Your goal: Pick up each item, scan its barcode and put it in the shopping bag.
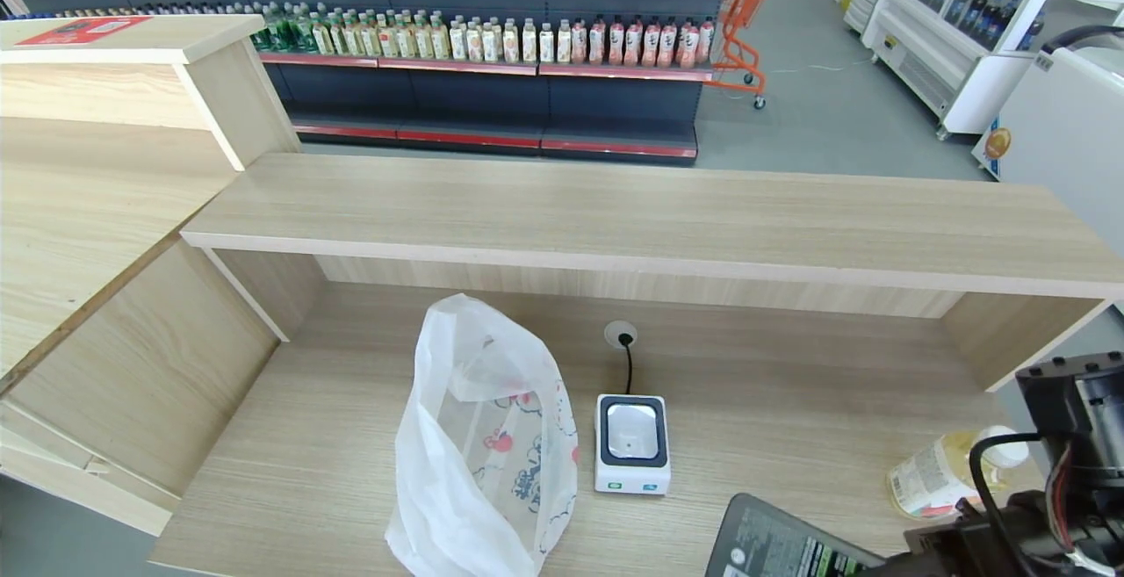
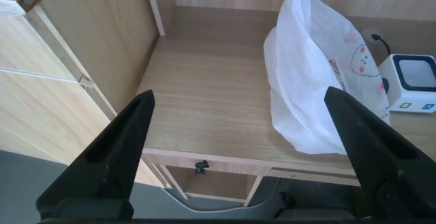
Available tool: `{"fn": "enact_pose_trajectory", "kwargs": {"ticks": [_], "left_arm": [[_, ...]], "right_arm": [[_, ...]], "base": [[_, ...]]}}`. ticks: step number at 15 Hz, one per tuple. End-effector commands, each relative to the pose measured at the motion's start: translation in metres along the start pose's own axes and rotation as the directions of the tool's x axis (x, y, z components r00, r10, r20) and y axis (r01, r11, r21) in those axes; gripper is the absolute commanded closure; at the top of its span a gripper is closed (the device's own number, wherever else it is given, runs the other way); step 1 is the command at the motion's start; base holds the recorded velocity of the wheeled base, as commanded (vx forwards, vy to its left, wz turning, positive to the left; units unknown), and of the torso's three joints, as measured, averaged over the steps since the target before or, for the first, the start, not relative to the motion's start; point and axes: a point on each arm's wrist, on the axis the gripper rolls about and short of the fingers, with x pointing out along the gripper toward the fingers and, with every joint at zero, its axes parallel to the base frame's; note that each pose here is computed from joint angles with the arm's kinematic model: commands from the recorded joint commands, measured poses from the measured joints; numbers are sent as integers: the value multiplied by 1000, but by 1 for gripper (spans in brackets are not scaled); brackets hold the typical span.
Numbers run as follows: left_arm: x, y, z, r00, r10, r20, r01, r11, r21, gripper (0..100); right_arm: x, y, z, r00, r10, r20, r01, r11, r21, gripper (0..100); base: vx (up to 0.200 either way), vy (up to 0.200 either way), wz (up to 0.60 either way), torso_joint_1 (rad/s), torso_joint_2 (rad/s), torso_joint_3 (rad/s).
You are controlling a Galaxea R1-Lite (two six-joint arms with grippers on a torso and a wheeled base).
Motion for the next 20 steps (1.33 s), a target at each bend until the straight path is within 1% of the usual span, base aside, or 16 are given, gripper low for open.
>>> {"fn": "enact_pose_trajectory", "kwargs": {"ticks": [1,2,3,4,10,13,20], "left_arm": [[0,0,0,1000,0,0,0,1000,0,0],[0,0,0,1000,0,0,0,1000,0,0],[0,0,0,1000,0,0,0,1000,0,0],[0,0,0,1000,1,0,-1,1000,0,0],[0,0,0,1000,0,0,0,1000,0,0],[0,0,0,1000,0,0,0,1000,0,0],[0,0,0,1000,0,0,0,1000,0,0]], "right_arm": [[13,-8,9,990,-84,110,95,990,-103,100],[16,-9,15,983,-92,159,105,991,-78,100],[16,-9,20,979,-88,185,98,994,-42,100],[16,-9,21,978,-87,190,94,995,-30,100],[12,-5,16,986,-71,152,76,997,-27,100],[10,-4,9,990,-63,126,67,997,-32,100],[9,-6,7,991,-64,120,69,997,-41,100]], "base": [[0,0,0,0,0,0],[0,0,0,0,0,0],[0,0,0,0,0,0],[0,0,0,0,0,0],[0,0,0,0,0,0],[0,0,0,0,0,0],[0,0,0,0,0,0]]}}
